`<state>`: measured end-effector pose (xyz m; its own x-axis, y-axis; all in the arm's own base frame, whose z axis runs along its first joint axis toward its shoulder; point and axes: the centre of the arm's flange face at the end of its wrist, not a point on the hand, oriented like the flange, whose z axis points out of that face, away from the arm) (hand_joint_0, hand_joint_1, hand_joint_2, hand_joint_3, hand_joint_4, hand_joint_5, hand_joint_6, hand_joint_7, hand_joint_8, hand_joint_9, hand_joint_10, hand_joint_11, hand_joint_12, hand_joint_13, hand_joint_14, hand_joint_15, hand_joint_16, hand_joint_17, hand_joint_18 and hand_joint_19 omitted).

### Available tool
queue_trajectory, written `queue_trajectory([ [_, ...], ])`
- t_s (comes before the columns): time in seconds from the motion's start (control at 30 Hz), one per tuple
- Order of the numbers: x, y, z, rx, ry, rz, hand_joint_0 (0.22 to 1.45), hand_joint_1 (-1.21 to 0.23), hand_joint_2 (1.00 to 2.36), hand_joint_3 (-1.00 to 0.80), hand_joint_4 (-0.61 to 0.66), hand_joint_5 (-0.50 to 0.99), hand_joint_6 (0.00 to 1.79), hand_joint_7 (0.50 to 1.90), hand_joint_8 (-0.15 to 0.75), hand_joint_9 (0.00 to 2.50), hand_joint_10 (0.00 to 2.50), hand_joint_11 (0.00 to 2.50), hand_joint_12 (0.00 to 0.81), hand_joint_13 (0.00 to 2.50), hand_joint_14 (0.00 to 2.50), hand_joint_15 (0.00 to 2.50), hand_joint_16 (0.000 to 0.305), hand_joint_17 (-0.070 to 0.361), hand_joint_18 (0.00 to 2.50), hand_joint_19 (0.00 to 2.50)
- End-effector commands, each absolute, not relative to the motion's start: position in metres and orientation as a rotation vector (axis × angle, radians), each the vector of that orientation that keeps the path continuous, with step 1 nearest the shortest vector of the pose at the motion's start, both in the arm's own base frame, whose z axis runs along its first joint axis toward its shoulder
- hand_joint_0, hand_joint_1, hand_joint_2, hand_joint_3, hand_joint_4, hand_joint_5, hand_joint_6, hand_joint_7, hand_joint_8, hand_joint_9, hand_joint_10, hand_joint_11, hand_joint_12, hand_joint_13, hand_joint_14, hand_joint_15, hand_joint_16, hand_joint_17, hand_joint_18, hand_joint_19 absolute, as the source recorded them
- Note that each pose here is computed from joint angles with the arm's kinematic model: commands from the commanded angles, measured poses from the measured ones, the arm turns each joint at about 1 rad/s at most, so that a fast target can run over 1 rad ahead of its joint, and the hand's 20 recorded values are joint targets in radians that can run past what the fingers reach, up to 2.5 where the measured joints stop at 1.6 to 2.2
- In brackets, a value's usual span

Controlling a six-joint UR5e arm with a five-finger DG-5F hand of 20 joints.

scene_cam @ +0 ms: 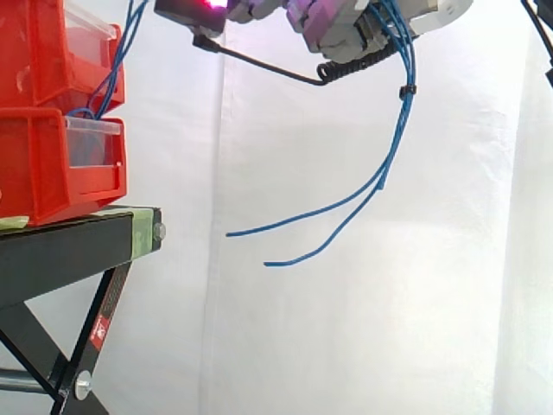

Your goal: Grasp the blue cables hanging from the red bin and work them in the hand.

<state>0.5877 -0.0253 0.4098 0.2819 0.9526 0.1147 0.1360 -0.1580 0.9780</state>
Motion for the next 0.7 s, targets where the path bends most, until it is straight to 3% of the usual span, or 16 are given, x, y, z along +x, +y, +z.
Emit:
queue_trajectory([
  [0.0, 0.5883, -0.0204, 0.4097, 1.596, 1.008, 1.099, 0.92, -0.66, 1.84, 0.43, 0.17, 0.27, 0.15, 1.26, 0.511, 0.78, 2.50, 2.50, 0.522, 0.83, 2.50, 1.89, 0.060, 0.134, 1.20, 1.37],
  [0.43, 0.5889, -0.0150, 0.4088, 1.676, 0.945, 1.208, 0.91, -0.66, 1.84, 0.39, 0.16, 0.27, 0.14, 1.26, 0.511, 0.78, 2.50, 2.50, 0.522, 0.83, 2.50, 1.89, 0.060, 0.134, 1.20, 1.37],
  [0.47, 0.5891, -0.0135, 0.4093, 1.686, 0.939, 1.224, 0.93, -0.68, 1.76, 0.42, 0.17, 0.27, 0.14, 1.26, 0.511, 0.78, 2.50, 2.50, 0.522, 0.83, 2.50, 1.89, 0.060, 0.134, 1.20, 1.37],
  [0.57, 0.5888, -0.0134, 0.4089, 1.685, 0.954, 1.226, 0.88, -0.73, 1.73, 0.29, 0.19, 0.27, 0.14, 1.25, 0.511, 0.78, 2.50, 2.50, 0.522, 0.83, 2.50, 1.89, 0.060, 0.134, 1.20, 1.37],
  [0.67, 0.5884, -0.0157, 0.4081, 1.678, 0.967, 1.214, 0.87, -0.74, 1.65, 0.29, 0.20, 0.27, 0.13, 1.26, 0.511, 0.78, 2.50, 2.50, 0.522, 0.83, 2.50, 1.89, 0.060, 0.134, 1.20, 1.37],
])
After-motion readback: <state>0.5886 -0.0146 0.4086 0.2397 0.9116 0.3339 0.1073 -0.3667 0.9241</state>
